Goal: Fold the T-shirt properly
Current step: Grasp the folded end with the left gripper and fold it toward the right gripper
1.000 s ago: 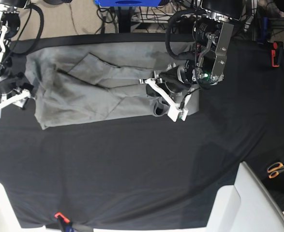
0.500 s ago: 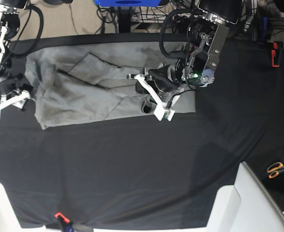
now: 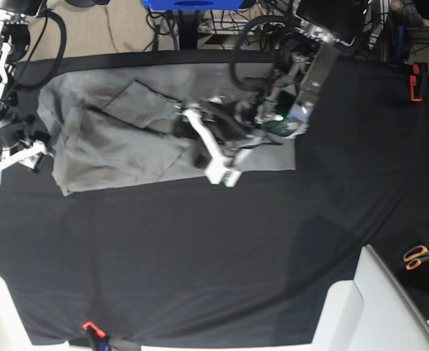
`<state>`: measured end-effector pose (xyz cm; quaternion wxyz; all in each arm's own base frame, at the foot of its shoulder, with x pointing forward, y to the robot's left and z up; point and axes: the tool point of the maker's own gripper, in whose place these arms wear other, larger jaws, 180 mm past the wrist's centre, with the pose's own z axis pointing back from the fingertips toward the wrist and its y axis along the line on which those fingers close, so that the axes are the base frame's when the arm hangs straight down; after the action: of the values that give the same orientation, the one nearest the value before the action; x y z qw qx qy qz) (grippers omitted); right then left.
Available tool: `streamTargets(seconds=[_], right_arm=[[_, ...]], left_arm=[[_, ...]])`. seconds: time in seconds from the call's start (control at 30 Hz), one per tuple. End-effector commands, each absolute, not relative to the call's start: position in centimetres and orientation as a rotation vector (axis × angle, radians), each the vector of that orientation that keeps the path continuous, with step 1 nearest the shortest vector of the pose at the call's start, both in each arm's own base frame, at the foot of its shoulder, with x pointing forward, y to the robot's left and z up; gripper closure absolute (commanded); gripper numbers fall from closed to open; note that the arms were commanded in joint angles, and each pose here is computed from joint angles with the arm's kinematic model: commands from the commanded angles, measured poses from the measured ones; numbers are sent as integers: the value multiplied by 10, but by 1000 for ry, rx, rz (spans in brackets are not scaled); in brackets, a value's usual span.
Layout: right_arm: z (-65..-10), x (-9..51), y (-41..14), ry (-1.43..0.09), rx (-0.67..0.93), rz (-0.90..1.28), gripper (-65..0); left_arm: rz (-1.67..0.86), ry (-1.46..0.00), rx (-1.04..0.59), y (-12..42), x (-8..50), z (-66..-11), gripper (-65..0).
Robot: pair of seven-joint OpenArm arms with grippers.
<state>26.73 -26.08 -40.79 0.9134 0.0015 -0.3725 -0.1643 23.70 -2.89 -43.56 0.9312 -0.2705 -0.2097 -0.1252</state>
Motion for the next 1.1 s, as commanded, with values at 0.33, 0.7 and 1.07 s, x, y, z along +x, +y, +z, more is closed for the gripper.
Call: streamTargets(seconds=[0.33,0.7,1.07], right_arm=[[-406,277,-267,-785,0,-338,-363],[-402,281,-269,-798,-2,-343,-363],[-402,281,-270,-800,-4,-343,-363]], left_arm=[[-480,-400,-618,-80,231,-393,-390],[-295,-587,-507,2,296,-352,0],[-69,-376,-262,86,269,-413,0]])
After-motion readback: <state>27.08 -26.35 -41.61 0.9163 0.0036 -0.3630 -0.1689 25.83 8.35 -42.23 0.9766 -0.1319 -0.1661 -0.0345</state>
